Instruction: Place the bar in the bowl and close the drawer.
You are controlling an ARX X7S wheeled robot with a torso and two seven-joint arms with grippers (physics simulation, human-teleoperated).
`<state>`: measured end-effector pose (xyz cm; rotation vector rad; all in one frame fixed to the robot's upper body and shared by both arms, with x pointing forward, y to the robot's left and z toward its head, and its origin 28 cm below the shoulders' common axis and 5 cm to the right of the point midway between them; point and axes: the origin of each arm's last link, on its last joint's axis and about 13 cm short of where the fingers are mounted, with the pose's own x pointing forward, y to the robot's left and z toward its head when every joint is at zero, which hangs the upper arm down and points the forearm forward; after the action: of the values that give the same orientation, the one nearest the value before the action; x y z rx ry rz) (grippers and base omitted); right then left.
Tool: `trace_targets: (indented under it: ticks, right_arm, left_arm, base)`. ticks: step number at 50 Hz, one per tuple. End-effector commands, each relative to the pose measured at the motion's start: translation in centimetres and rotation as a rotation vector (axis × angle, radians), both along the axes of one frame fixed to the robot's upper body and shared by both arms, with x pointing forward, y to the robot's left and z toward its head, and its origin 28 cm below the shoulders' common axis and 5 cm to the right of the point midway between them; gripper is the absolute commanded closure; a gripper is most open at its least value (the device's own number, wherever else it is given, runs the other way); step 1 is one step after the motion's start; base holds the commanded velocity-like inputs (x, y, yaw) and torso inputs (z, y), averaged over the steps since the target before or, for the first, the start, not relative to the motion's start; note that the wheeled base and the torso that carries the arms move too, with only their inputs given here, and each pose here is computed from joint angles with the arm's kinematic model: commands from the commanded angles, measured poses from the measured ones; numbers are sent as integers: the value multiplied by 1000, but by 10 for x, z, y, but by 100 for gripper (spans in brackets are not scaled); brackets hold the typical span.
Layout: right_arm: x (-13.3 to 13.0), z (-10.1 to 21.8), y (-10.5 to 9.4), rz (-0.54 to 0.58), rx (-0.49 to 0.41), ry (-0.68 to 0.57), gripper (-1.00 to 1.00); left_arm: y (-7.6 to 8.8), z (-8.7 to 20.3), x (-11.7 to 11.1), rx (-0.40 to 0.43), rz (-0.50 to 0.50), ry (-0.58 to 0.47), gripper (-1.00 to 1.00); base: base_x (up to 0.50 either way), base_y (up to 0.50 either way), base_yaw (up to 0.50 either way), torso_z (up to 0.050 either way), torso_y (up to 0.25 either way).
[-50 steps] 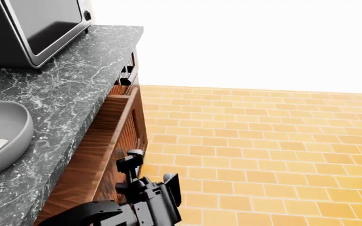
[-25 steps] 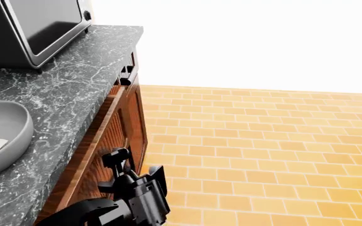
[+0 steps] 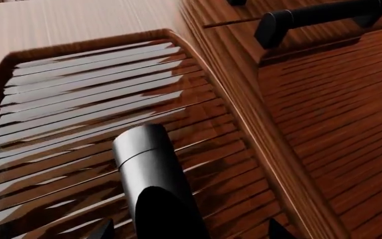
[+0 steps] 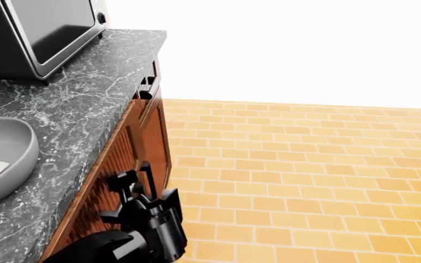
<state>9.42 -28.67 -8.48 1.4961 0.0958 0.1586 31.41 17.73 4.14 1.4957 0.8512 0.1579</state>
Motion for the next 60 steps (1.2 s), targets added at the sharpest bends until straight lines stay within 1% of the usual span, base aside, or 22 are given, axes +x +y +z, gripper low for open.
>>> trace_targets:
  ticks: [1,13,34,60]
  right_arm:
    - [0,0,1,0,-2,1,-100]
    - [-1,-1,1,1,-3,0,-100]
    - [-1,-2,3,2,-2,-1,-100]
    - [0,-2,3,4,-3,2,-100]
  left_arm:
    - [12,4,7,38,35,-19,-100]
    - [21,4,8,51,77,-16,-100]
    - [28,5,10,84,100,-19,-100]
    - [36,6,11,89,140,-19,-100]
  base:
    - [0,0,0,0,0]
    - [0,0,0,0,0]
    - [0,0,0,0,0]
    - [0,0,0,0,1]
